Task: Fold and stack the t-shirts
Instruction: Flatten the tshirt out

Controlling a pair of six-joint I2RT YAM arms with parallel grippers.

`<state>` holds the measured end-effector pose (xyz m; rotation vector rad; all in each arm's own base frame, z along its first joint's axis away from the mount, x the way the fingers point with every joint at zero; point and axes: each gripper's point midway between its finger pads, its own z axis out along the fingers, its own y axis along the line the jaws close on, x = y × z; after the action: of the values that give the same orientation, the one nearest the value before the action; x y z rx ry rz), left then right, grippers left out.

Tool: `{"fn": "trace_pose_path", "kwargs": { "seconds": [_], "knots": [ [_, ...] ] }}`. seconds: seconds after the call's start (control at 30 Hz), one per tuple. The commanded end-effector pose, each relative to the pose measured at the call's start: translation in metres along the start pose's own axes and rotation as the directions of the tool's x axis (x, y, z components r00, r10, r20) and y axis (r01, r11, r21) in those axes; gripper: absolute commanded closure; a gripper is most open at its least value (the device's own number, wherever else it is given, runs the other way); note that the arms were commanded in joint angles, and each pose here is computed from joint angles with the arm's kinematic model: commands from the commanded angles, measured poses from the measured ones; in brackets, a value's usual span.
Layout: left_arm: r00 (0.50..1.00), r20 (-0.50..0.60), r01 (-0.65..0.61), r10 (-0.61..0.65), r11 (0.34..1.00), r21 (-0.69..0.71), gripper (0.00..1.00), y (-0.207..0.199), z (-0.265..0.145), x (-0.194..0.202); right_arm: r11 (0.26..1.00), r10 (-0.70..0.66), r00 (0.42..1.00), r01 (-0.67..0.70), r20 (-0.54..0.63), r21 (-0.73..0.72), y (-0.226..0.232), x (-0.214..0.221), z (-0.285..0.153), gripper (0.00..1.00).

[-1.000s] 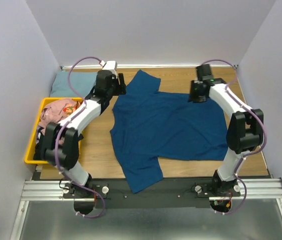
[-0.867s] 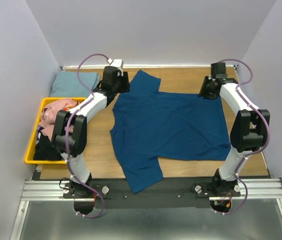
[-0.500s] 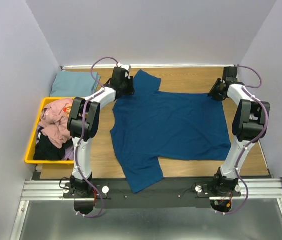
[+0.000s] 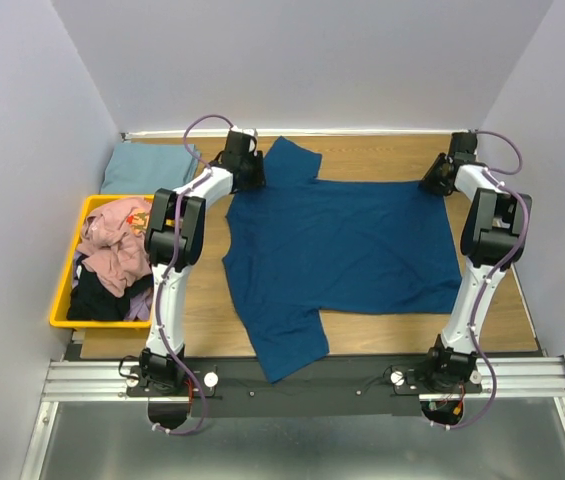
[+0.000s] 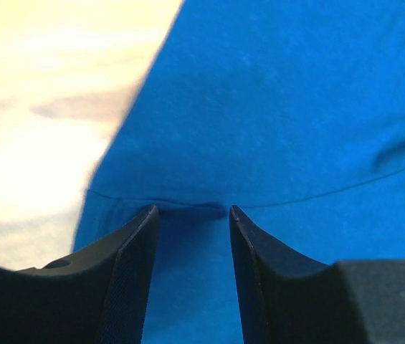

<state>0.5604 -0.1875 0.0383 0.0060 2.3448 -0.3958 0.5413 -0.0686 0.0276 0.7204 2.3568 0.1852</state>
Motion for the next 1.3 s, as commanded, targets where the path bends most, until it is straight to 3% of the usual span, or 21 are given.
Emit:
{"fn": "trace_pose_path", "kwargs": {
  "seconds": [0.0, 0.27, 0.43, 0.63, 0.77, 0.93, 1.1, 1.27],
  "knots": [
    [0.995, -0.091, 0.042, -0.045, 0.998, -0.038, 0.48, 0.022, 0.014, 0.019, 1.000, 0.010, 0.999, -0.011, -0.049, -0.022, -0.005, 0.011, 0.033, 0.61],
    [0.993, -0.068, 0.094, -0.096, 0.995, -0.038, 0.49, 0.031, 0.023, -0.005, 0.995, -0.014, 0.999, 0.009, -0.046, -0.098, 0.011, 0.000, 0.058, 0.61],
    [0.996, 0.052, 0.075, -0.073, 0.997, -0.025, 0.47, 0.030, 0.011, -0.046, 0.987, -0.057, 0.998, 0.059, 0.020, -0.149, 0.028, -0.030, 0.042, 0.56],
    [0.973, 0.224, 0.050, -0.055, 0.998, 0.027, 0.30, 0.003, -0.047, -0.111, 0.976, -0.068, 0.992, 0.089, 0.108, -0.197, 0.052, -0.062, -0.019, 0.48],
    [0.941, 0.338, 0.001, -0.017, 0.999, 0.047, 0.25, -0.027, -0.121, -0.141, 0.992, -0.028, 0.997, 0.038, 0.075, -0.124, 0.030, -0.031, -0.055, 0.47],
    [0.917, 0.399, -0.042, 0.022, 0.998, 0.042, 0.24, -0.047, -0.199, -0.127, 0.997, 0.061, 0.989, -0.066, 0.135, 0.026, -0.012, 0.000, -0.124, 0.48],
    [0.880, 0.472, -0.048, 0.054, 0.999, -0.025, 0.24, -0.031, -0.271, -0.083, 0.962, 0.214, 0.972, -0.227, 0.095, 0.154, -0.079, 0.066, -0.150, 0.48],
    [0.847, 0.520, -0.058, 0.108, 0.992, -0.112, 0.24, 0.001, -0.309, -0.035, 0.913, 0.279, 0.946, -0.315, 0.167, 0.259, -0.129, 0.092, -0.182, 0.48]
  ]
}}
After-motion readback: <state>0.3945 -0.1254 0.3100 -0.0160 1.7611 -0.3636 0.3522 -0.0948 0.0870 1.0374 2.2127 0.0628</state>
